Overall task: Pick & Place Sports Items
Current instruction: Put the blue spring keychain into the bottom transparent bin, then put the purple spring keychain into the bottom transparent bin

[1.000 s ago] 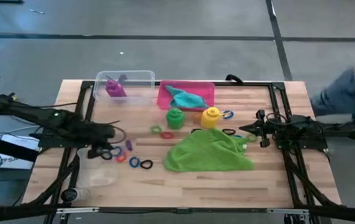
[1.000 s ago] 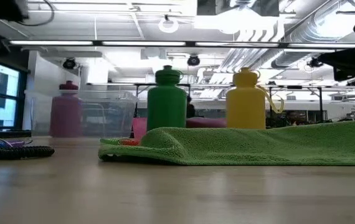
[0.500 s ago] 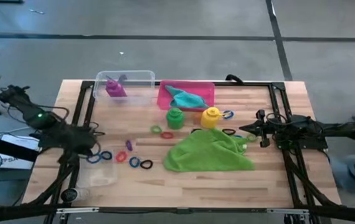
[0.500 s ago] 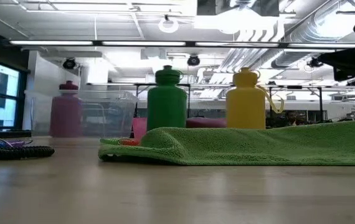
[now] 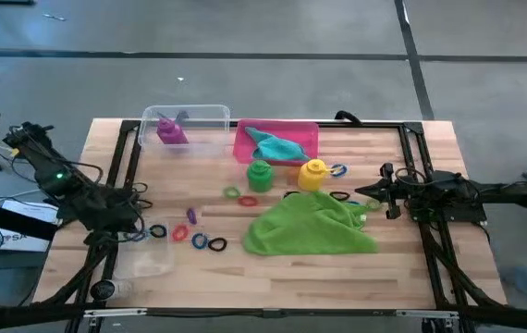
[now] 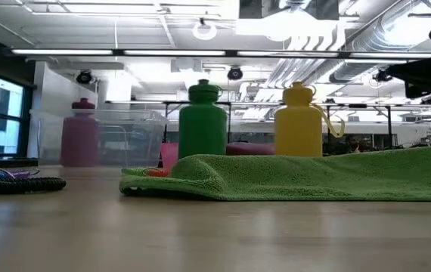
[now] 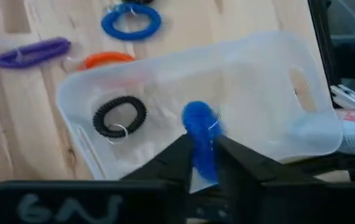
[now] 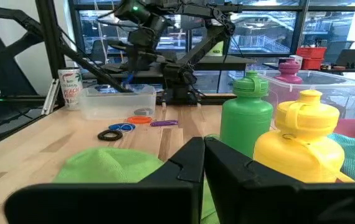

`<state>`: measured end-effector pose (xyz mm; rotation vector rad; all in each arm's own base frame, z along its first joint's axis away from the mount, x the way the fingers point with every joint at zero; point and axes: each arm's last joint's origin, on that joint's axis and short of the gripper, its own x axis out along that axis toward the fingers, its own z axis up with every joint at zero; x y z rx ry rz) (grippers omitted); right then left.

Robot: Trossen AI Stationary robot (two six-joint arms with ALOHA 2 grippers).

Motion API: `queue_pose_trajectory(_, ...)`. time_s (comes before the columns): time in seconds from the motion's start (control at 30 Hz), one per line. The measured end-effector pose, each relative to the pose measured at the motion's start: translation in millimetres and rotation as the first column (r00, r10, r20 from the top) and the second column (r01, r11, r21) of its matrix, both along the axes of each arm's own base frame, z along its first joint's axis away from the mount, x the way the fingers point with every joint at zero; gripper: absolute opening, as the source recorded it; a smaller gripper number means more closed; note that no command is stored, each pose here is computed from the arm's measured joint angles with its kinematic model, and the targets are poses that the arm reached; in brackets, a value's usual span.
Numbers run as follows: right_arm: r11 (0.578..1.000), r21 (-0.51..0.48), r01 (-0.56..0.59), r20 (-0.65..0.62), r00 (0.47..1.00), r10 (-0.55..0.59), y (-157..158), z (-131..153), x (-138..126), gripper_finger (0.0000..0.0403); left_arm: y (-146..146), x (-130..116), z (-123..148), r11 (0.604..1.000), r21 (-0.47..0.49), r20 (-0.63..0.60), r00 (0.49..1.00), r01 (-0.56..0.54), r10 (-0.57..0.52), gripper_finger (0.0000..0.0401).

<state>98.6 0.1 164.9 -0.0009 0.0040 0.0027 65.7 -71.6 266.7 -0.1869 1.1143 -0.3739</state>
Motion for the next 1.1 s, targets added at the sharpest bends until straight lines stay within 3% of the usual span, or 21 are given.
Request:
queue_pose_trajectory(0.2, 1.0, 0.0, 0.0, 0.0, 1.0, 0.0, 0.0, 0.1, 0.0, 0.0, -1.4, -1.4, -2.6, 1.0, -0.005, -0.017, 1.0, 0.012, -0.013, 0.0134)
queue_pose_trajectory(0.4, 1.0, 0.0, 0.0, 0.0, 1.0, 0.0, 0.0, 0.0, 0.0, 0.0, -1.4, -1.4, -2.6, 1.0, -0.012, -0.024, 1.0, -0.01, 0.01, 0.017)
queue_pose_trajectory(0.67, 1.0, 0.0, 0.0, 0.0, 1.0, 0.0, 0.0, 0.1, 0.0, 0.0, -1.1, -0.4, -2.2, 1.0, -0.003, -0.005, 1.0, -0.024, 0.024, 0.0177)
queue_pose_trajectory(0.93, 1.0, 0.0, 0.0, 0.0, 1.0, 0.0, 0.0, 0.1, 0.0, 0.0, 2.3, 3.4, -1.8, 0.993, 0.071, 0.087, 0.993, -0.091, 0.085, 0.0177)
queue_pose_trajectory(1.1, 1.0, 0.0, 0.0, 0.001, 1.0, 0.0, 0.0, 0.1, 0.0, 0.0, 7.0, 8.3, -1.4, 0.988, 0.141, 0.141, 0.989, -0.06, 0.04, 0.0177)
